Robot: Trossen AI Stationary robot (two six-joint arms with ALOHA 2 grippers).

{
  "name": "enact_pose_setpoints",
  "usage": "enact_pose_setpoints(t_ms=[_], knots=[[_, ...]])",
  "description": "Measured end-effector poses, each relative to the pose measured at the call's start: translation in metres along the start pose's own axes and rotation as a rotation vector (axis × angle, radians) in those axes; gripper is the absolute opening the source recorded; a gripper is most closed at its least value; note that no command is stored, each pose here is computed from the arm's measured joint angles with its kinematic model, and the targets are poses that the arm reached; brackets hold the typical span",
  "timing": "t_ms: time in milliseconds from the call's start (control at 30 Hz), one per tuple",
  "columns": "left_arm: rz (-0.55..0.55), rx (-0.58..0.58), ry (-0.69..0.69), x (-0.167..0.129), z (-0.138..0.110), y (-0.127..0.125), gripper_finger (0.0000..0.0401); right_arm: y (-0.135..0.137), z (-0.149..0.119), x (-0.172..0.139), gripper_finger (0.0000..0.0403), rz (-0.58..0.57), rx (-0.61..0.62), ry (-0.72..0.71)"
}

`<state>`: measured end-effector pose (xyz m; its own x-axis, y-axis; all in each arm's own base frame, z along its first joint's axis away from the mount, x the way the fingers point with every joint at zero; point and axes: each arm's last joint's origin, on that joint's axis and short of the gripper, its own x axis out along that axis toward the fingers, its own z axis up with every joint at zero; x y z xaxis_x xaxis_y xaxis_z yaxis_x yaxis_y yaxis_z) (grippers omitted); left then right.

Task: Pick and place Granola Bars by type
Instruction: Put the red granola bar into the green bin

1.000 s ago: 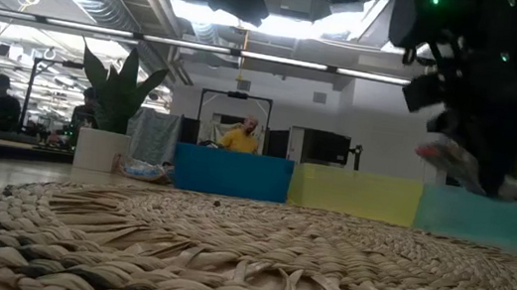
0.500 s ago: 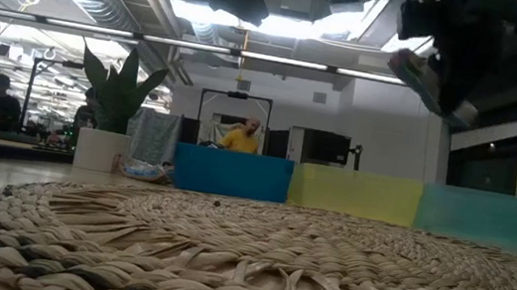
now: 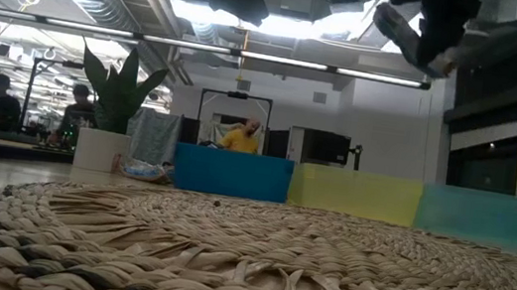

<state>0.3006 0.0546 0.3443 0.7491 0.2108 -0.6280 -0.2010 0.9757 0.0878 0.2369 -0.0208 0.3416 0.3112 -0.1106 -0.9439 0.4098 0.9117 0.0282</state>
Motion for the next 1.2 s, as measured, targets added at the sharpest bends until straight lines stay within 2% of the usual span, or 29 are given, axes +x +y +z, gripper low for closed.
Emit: enact_pose_setpoints(t_ms=[267, 400, 567, 967, 1200], knots=[[0.000, 0.000, 0.000, 0.000, 0.000, 0.000, 0.0171, -0.028, 0.005, -0.042, 0.0060, -0.039, 0.090, 0.008], [-0.005, 0.000, 0.000, 0.000, 0.000, 0.000, 0.0171, -0.051, 0.003, -0.060, 0.0060, -0.089, 0.115, 0.033], [-0.051, 0.000, -0.002, 0.000, 0.000, -0.002, 0.0171, -0.087, -0.004, -0.078, 0.0060, -0.152, 0.178, -0.039], [-0.054, -0.001, -0.003, 0.000, 0.000, -0.001, 0.0171, -0.176, -0.021, -0.077, 0.0060, -0.294, 0.420, 0.044], [-0.054, 0.002, -0.003, 0.000, 0.000, -0.002, 0.0171, -0.197, -0.012, -0.062, 0.0060, -0.258, 0.462, 0.054]])
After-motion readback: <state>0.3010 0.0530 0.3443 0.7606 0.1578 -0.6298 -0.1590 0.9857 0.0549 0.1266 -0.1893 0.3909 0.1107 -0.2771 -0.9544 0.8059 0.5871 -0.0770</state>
